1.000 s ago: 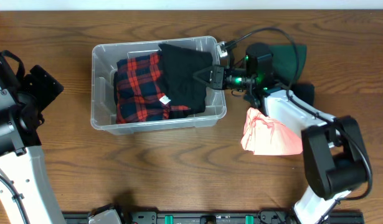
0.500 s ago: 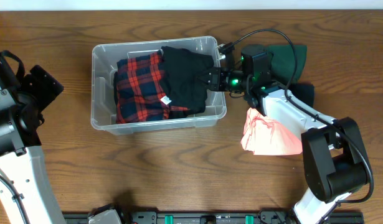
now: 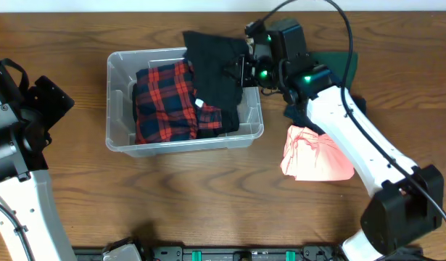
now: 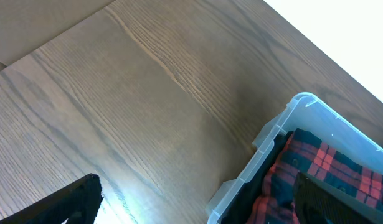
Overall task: Pack container
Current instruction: 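Lift the black shirt and carry it over the bin, then lower the black shirt into the bin beside the plaid shirt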
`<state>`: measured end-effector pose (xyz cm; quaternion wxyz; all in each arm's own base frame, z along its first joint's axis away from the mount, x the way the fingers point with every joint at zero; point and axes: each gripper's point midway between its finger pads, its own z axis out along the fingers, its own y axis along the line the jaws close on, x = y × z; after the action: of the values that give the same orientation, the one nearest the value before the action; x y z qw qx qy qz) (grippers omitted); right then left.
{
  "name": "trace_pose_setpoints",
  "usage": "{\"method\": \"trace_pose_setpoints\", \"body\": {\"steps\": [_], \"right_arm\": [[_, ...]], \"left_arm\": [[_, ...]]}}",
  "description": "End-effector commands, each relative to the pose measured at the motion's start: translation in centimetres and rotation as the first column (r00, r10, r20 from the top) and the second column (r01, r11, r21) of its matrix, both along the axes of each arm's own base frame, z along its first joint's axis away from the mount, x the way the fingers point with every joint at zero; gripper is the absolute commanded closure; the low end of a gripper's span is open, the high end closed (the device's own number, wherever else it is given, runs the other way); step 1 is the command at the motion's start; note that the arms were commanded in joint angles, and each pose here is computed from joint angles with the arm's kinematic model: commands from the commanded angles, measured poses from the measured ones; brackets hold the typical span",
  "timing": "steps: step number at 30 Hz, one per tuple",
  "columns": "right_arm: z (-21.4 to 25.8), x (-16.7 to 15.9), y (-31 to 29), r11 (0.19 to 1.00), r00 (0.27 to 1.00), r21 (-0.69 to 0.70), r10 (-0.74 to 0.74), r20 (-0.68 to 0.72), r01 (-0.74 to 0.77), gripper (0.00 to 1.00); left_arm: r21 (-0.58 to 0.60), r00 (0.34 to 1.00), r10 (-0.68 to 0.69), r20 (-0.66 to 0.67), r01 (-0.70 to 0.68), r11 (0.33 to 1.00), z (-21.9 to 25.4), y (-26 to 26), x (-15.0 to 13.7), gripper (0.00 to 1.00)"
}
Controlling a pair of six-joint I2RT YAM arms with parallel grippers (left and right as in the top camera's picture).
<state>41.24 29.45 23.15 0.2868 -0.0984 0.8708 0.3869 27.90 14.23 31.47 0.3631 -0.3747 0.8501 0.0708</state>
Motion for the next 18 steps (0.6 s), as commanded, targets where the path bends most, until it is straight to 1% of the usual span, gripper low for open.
{"method": "trace_pose_setpoints", "body": {"steps": [1, 5, 8, 9, 11, 14, 16, 18], "right_arm": [[0.8, -1.9, 2.1, 0.986, 0.981, -0.029, 0.168, 0.098, -0.166, 0.99], [-1.5, -3.1, 2.6, 0.977, 0.978, -0.063, 0.207, 0.029, -0.205, 0.99], [-3.8, -3.3, 2.3, 0.970, 0.976, -0.107, 0.218, -0.020, -0.219, 0.99], [-4.8, -3.1, 1.9, 0.969, 0.979, -0.137, 0.202, -0.039, -0.205, 0.99], [-7.3, -2.3, 0.3, 0.960, 0.990, -0.243, 0.123, -0.075, -0.137, 0.99], [-10.1, -1.2, -2.3, 0.909, 0.997, -0.411, 0.043, -0.066, -0.066, 0.99], [-11.0, -0.9, -3.2, 0.880, 0.998, -0.473, 0.023, -0.054, -0.046, 0.99], [-11.6, -0.8, -3.8, 0.864, 0.998, -0.503, 0.010, -0.057, -0.038, 0.99]], "left_arm": [[0.012, 1.000, 0.018, 0.006, -0.018, 1.000, 0.5, 0.4, -0.1, 0.02], [0.012, 1.000, 0.018, 0.006, -0.018, 1.000, 0.5, 0.4, -0.1, 0.02], [0.012, 1.000, 0.018, 0.006, -0.018, 1.000, 0.5, 0.4, -0.1, 0.02], [0.012, 1.000, 0.018, 0.006, -0.018, 1.000, 0.5, 0.4, -0.1, 0.02], [0.012, 1.000, 0.018, 0.006, -0.018, 1.000, 0.5, 0.4, -0.1, 0.02], [0.012, 1.000, 0.018, 0.006, -0.018, 1.000, 0.5, 0.4, -0.1, 0.02], [0.012, 1.000, 0.018, 0.006, -0.018, 1.000, 0.5, 0.4, -0.1, 0.02], [0.012, 1.000, 0.018, 0.006, -0.018, 1.000, 0.5, 0.4, -0.1, 0.02]]}}
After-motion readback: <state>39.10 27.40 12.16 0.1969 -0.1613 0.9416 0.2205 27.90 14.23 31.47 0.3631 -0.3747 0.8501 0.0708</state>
